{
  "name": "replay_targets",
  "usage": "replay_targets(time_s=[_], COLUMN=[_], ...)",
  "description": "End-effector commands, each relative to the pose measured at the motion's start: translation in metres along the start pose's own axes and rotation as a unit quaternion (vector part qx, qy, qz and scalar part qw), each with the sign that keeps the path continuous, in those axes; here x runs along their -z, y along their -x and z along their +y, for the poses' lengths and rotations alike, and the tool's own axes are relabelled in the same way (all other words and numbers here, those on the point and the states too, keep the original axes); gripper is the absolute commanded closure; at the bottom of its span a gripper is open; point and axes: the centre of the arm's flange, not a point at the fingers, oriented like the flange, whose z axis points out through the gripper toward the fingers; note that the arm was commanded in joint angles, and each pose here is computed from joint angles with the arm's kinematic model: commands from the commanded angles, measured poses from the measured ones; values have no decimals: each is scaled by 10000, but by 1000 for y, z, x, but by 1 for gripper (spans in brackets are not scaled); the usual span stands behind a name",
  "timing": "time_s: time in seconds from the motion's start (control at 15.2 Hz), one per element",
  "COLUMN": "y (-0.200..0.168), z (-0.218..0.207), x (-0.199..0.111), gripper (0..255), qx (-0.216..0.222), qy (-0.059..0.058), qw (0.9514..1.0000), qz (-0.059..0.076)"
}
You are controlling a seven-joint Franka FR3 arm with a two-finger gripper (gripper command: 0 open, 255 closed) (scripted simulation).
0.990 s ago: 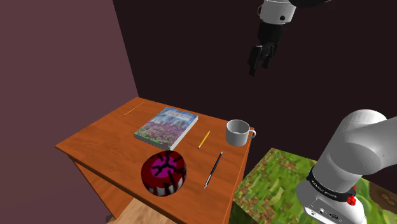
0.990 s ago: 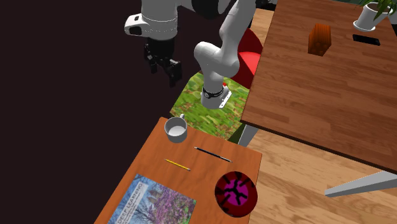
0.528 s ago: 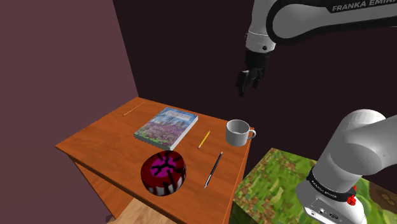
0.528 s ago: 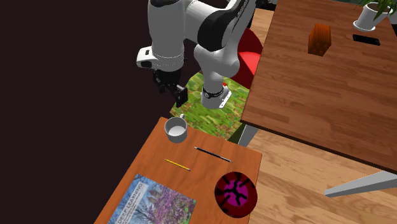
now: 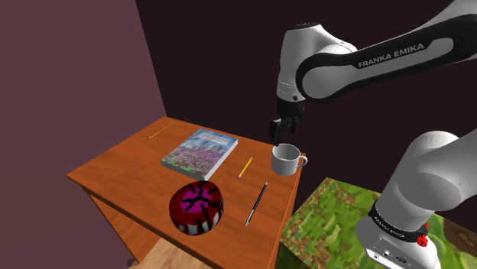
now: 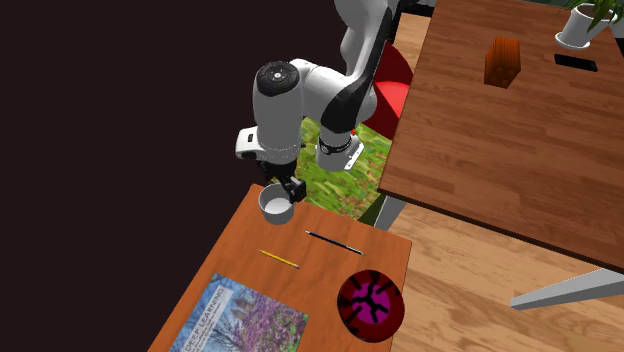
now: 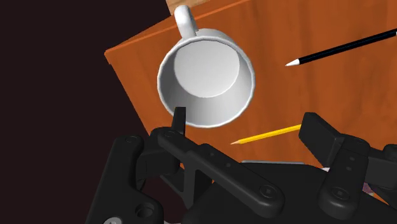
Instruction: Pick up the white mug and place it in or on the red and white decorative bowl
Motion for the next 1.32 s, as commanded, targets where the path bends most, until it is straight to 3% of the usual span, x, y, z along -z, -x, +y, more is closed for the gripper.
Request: replay_targets(time_s=[0.0, 0.2, 0.66, 1.19, 1.25], y=[-2, -4, -3, -3, -3], z=[-11, -25, -25, -25, -25], x=[-24, -53, -93, -93, -93], gripper=[0, 0, 0, 0, 255], qx=[-40, -83, -83, -83, -83], qy=[4, 13, 13, 13, 13], qw=[10000, 9999, 9999, 9999, 9999], qz=[-42, -105, -105, -105, -105])
